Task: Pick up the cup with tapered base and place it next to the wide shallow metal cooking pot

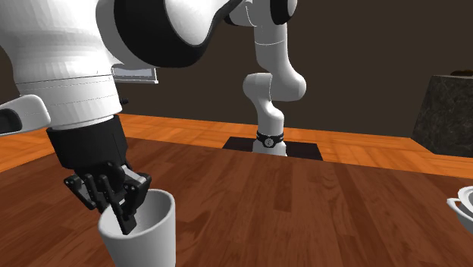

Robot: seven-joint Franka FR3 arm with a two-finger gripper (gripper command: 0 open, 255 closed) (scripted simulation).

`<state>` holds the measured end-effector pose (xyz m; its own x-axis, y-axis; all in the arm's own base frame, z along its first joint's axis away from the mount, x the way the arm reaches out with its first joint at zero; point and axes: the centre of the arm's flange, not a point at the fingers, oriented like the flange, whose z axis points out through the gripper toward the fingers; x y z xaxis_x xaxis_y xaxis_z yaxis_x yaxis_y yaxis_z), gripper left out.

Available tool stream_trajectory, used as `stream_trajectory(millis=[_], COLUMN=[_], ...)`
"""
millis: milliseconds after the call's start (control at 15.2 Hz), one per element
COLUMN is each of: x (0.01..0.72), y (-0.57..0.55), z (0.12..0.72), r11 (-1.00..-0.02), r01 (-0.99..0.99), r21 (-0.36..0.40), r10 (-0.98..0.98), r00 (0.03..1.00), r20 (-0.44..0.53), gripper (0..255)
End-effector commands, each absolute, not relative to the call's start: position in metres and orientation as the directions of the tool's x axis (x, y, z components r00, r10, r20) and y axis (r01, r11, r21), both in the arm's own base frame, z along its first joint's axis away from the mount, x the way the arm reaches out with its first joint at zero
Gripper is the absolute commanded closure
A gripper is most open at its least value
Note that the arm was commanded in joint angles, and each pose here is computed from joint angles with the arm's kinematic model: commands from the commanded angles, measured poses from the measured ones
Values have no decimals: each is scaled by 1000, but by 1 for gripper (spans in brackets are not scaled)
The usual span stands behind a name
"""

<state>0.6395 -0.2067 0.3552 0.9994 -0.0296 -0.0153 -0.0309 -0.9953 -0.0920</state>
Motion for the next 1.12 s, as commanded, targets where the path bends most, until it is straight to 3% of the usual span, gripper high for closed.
stream_trajectory(millis=[0, 1056], x=[639, 639], y=[-207, -207], z=[355, 418], r11=[-995, -995], r01=[-31, -31], r21=[-92, -92], r10=[-30, -30], r00=[999, 999], r20=[-16, -16], gripper=[255, 255])
